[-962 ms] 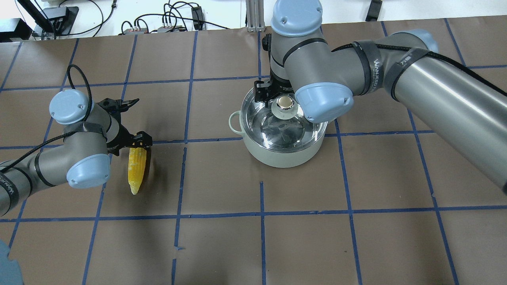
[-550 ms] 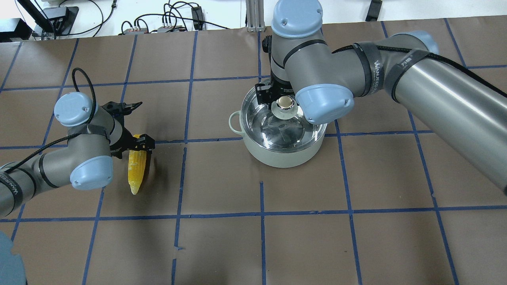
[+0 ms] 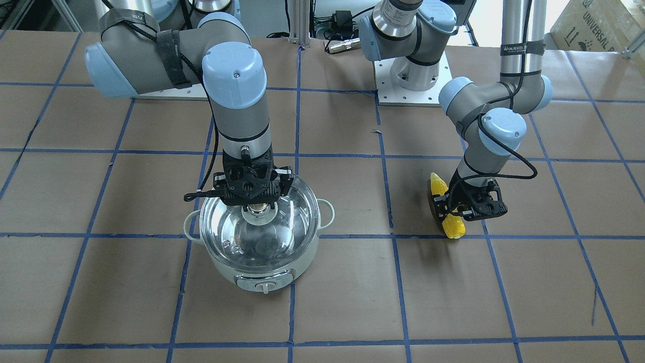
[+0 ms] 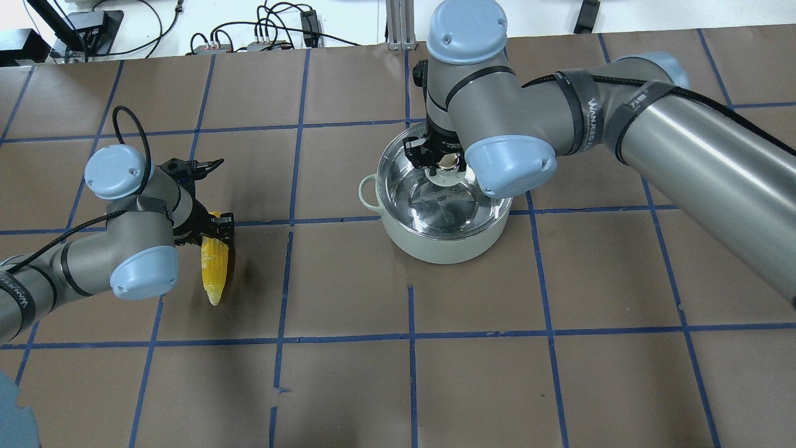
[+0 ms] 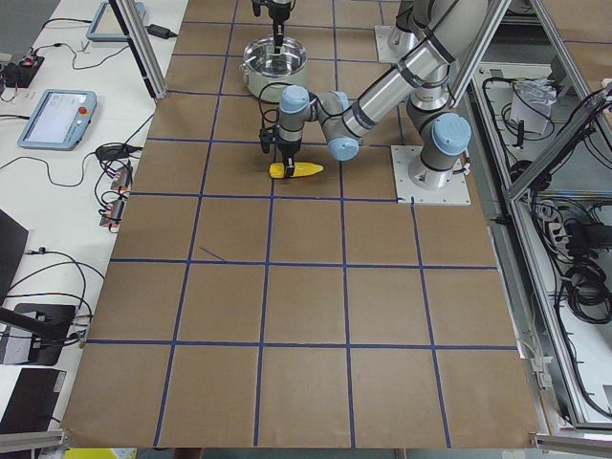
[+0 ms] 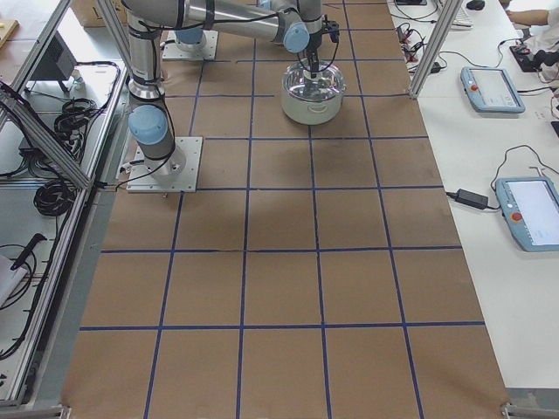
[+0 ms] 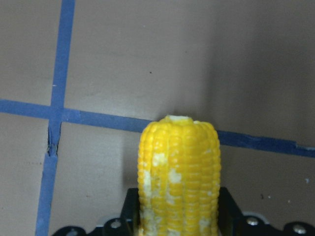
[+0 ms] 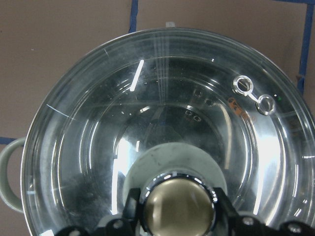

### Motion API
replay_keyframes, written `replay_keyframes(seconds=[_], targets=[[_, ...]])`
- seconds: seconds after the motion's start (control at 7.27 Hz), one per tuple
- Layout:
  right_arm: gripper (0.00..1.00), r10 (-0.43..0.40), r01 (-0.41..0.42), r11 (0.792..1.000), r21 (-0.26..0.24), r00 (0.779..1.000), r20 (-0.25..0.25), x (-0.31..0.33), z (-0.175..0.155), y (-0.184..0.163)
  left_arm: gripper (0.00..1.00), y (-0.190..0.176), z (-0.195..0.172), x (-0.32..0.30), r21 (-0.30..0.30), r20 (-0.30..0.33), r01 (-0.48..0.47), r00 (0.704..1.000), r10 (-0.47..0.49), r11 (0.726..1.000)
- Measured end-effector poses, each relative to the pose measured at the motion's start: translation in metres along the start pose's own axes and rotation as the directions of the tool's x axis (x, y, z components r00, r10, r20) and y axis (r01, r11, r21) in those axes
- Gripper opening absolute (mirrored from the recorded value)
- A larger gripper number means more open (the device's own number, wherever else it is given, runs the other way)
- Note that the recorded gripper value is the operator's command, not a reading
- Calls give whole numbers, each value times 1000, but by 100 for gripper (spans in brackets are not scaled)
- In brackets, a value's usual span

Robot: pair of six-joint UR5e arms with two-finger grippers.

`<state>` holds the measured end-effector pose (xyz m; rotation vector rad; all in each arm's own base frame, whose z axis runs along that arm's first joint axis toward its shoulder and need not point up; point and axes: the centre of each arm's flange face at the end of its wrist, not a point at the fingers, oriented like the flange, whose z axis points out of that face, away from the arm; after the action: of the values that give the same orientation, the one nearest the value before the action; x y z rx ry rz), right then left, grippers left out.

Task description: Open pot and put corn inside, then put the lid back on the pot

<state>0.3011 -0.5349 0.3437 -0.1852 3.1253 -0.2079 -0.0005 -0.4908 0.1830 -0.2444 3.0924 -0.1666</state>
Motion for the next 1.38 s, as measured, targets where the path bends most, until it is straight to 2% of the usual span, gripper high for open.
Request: replay_keyframes(seconds=[0.14,0.28,0.41,0.55,0.69,0.96,1.24,1.38], targets=[[66,2,-2,1000,1,1000,0,1,-1,-1,15,-1,-2,0,2,0,2,1000,-2,1000],[54,3,-3,1000,3,1000,0,2,-1,-2,15,-5,-7,0,1,3,3,1000,-3,1000],[53,-1,1,1000,5,1000,0,3,-3,-3,13,-15,-22,-1,-17,3,7,1000,-7,1000],[53,-11,11,1000,8,1000,1,3,-4,-3,13,-31,-56,-3,-56,2,18,1000,-18,998],[47,-16,16,1000,9,1000,0,4,-5,-4,12,-44,-100,-4,-90,0,29,1000,-29,995],[44,-18,18,1000,12,1000,0,4,-6,-5,12,-50,-177,18,-114,-4,23,1000,-23,993],[44,-16,17,1000,9,1000,-6,6,-19,-8,12,-47,-207,69,-104,18,22,1000,-20,994],[44,-11,11,1000,-7,1000,-12,11,-39,-8,11,-44,-214,91,-104,26,31,999,-28,994]])
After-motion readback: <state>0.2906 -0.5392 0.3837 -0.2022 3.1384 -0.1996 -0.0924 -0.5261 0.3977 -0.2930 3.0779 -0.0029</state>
